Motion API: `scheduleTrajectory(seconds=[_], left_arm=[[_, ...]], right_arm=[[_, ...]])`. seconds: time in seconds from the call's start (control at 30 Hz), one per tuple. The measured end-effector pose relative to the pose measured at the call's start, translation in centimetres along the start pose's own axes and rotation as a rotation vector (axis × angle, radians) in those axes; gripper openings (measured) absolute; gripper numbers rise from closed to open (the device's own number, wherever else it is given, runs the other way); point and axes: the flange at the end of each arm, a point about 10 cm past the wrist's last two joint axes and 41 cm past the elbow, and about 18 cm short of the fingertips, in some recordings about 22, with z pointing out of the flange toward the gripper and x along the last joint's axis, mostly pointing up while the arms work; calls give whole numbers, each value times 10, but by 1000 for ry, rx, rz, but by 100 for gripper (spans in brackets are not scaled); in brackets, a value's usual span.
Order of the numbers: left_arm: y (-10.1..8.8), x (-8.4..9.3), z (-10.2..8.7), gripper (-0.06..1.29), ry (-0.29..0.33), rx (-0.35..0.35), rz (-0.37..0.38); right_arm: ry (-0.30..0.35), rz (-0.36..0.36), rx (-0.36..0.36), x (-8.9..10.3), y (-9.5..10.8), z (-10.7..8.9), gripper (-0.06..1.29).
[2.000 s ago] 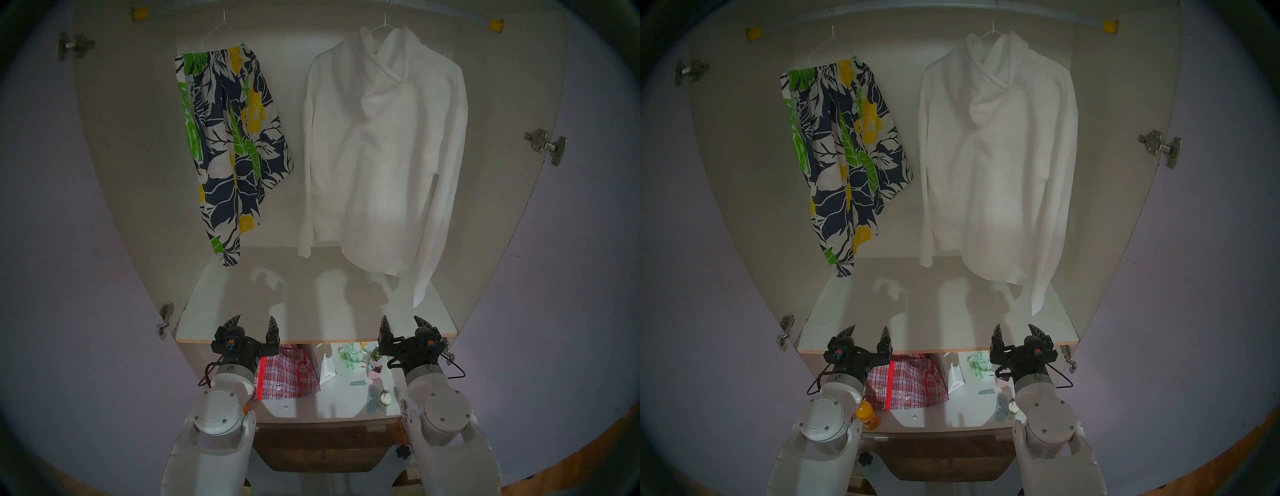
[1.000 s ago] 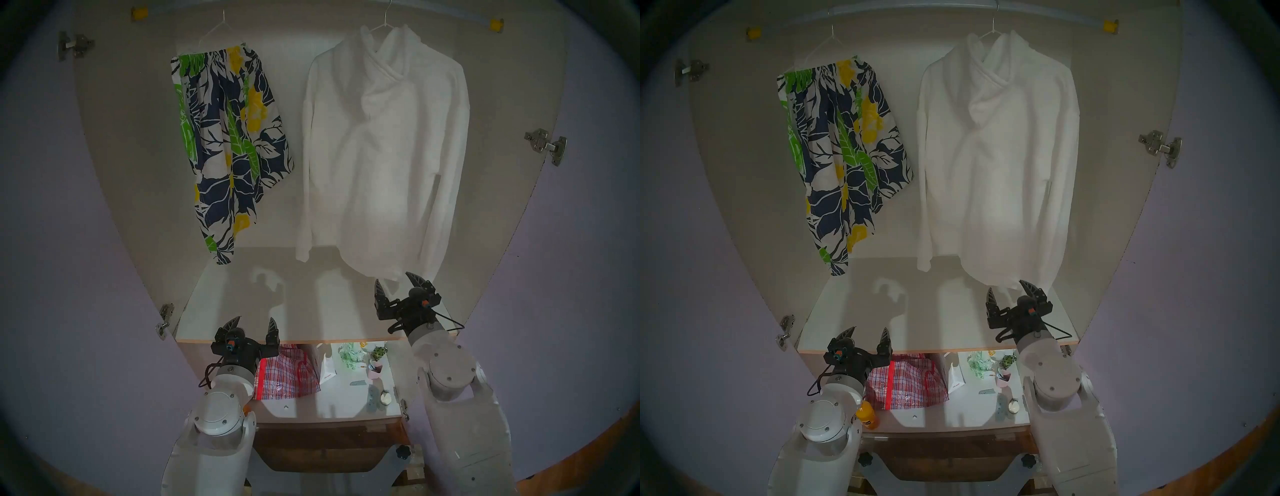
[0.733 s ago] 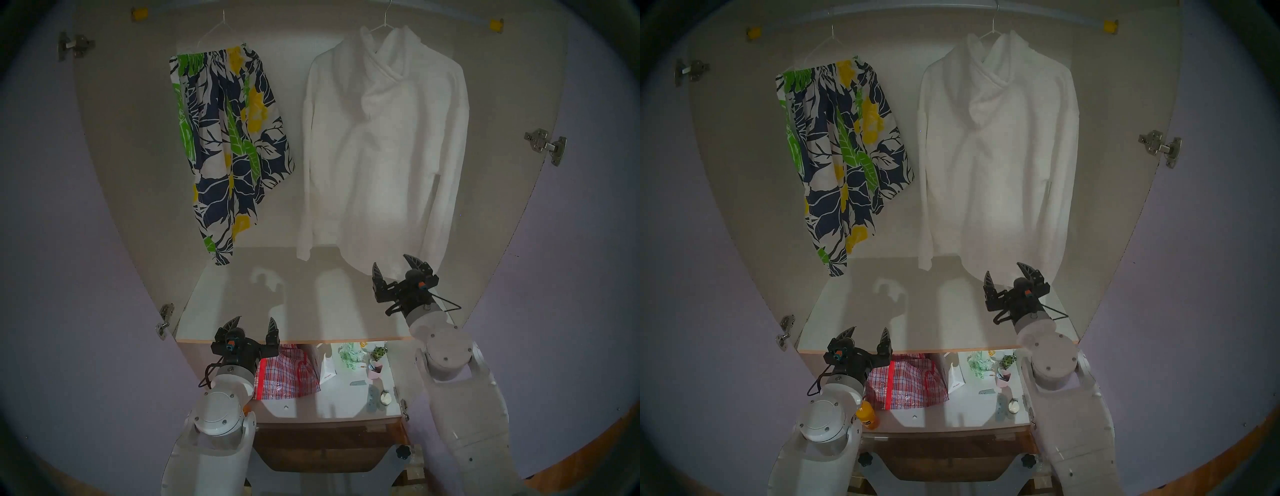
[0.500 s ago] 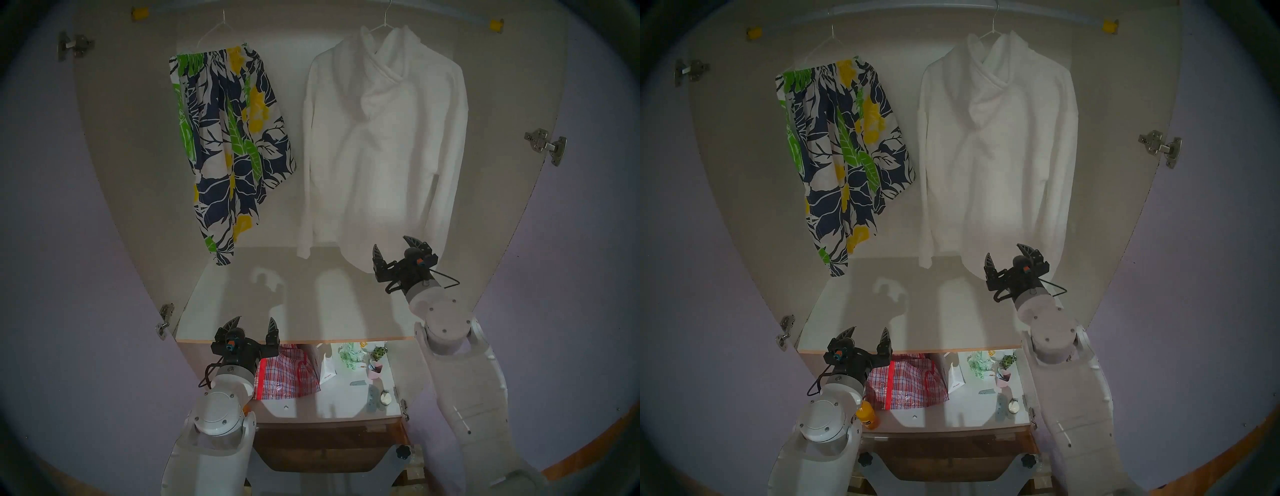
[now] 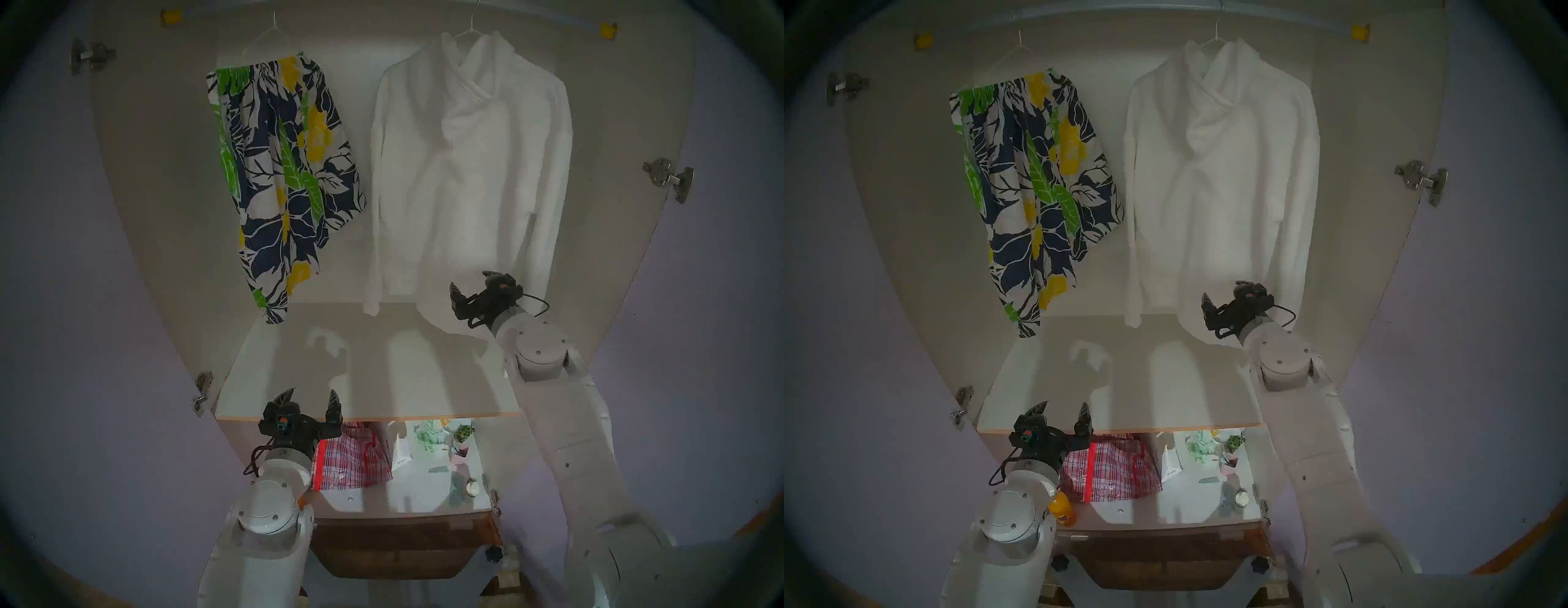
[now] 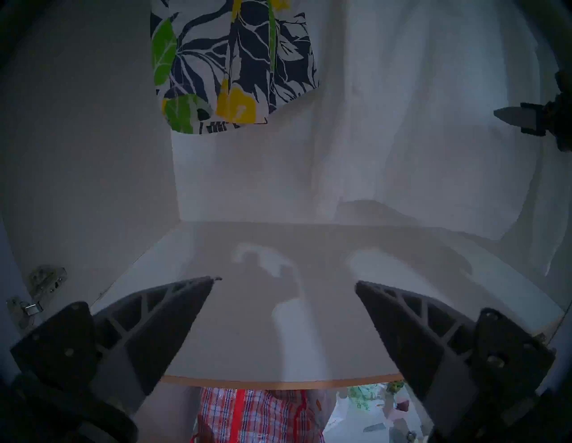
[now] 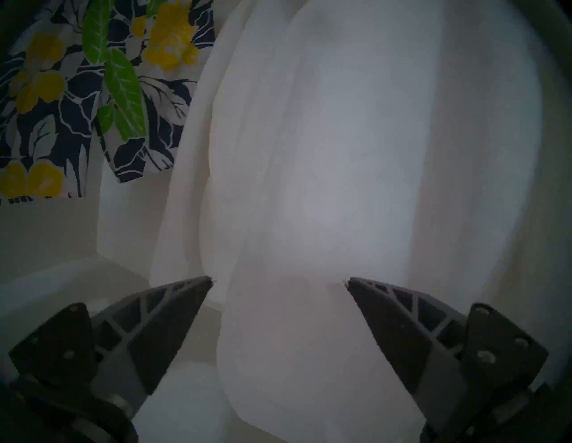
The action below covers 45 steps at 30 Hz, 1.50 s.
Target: Move and arrange clothes and pants in the wardrobe
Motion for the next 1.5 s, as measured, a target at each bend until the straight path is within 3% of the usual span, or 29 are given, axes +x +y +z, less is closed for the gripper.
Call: scheduleTrajectory(seconds=[0.27, 0.53, 0.67, 0.9, 1.23, 1.5], left_arm=[[0, 0, 0, 126, -1, 1, 0], [0, -1, 0, 126, -1, 1, 0], [0, -1, 0, 126, -1, 1, 0], [0, -1, 0, 126, -3, 2, 0], [0, -2, 0, 126, -4, 3, 1], [0, -2, 0, 126, -4, 4, 1]], right_arm=[[-6, -35, 62, 17, -2, 32, 120], [31, -68, 99, 63, -1, 64, 120], [5, -76, 117, 69, -2, 81, 120], [-74, -70, 131, 63, -4, 104, 120], [-4, -136, 131, 141, 0, 133, 120], [-124, -135, 111, 128, 6, 149, 120]])
